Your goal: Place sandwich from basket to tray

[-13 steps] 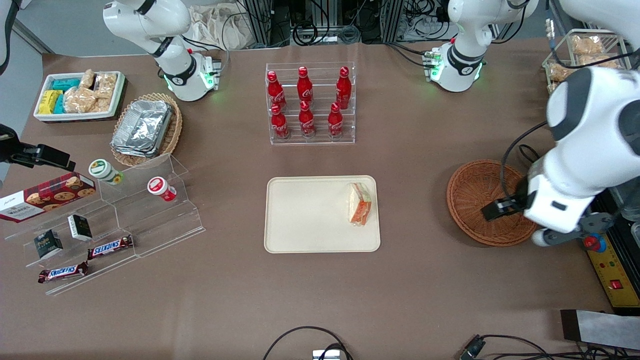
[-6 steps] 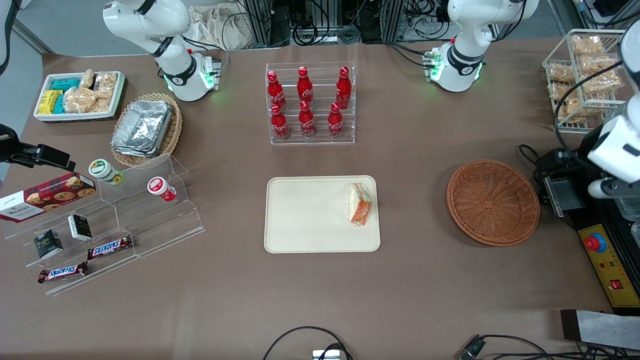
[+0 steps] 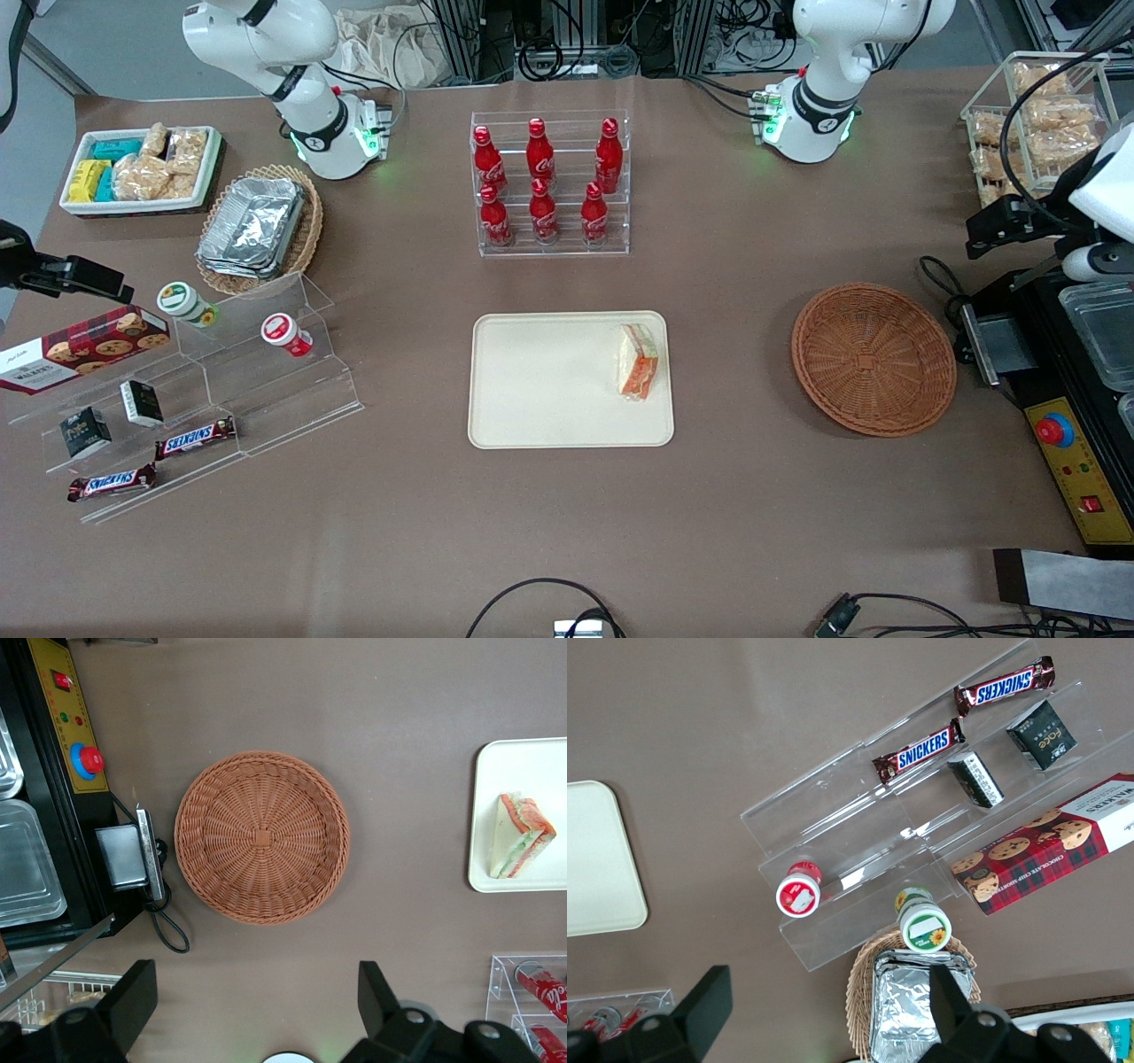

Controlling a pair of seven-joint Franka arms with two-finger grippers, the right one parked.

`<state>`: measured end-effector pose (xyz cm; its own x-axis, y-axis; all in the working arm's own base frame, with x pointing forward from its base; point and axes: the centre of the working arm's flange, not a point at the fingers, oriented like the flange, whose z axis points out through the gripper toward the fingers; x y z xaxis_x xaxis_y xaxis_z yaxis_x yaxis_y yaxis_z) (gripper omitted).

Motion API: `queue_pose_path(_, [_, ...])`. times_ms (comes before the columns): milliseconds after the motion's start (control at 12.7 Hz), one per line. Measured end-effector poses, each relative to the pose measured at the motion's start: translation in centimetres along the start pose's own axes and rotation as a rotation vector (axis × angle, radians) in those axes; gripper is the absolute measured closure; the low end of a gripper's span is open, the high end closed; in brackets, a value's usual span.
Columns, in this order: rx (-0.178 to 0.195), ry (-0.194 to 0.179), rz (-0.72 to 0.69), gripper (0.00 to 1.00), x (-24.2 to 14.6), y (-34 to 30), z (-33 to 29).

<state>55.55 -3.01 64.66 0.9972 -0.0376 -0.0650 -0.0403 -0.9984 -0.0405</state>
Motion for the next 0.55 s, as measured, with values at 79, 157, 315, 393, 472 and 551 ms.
queue_pose_path(79, [0.0,-0.004,0.0,0.0,-0.16,0.0,0.14])
queue_pose_path(157, [-0.001,-0.007,-0.001,0.0,-0.25,-0.04,0.25])
queue_pose_path(315, [-0.003,-0.016,-0.001,0.0,-0.23,-0.05,0.64])
queue_pose_path(393, [-0.004,-0.019,-0.001,0.0,-0.22,-0.02,0.77])
queue_pose_path(472, [-0.008,-0.02,0.0,0.0,-0.23,0.05,0.8])
queue_pose_path(551, [-0.013,-0.021,0.001,0.0,-0.24,0.13,0.8])
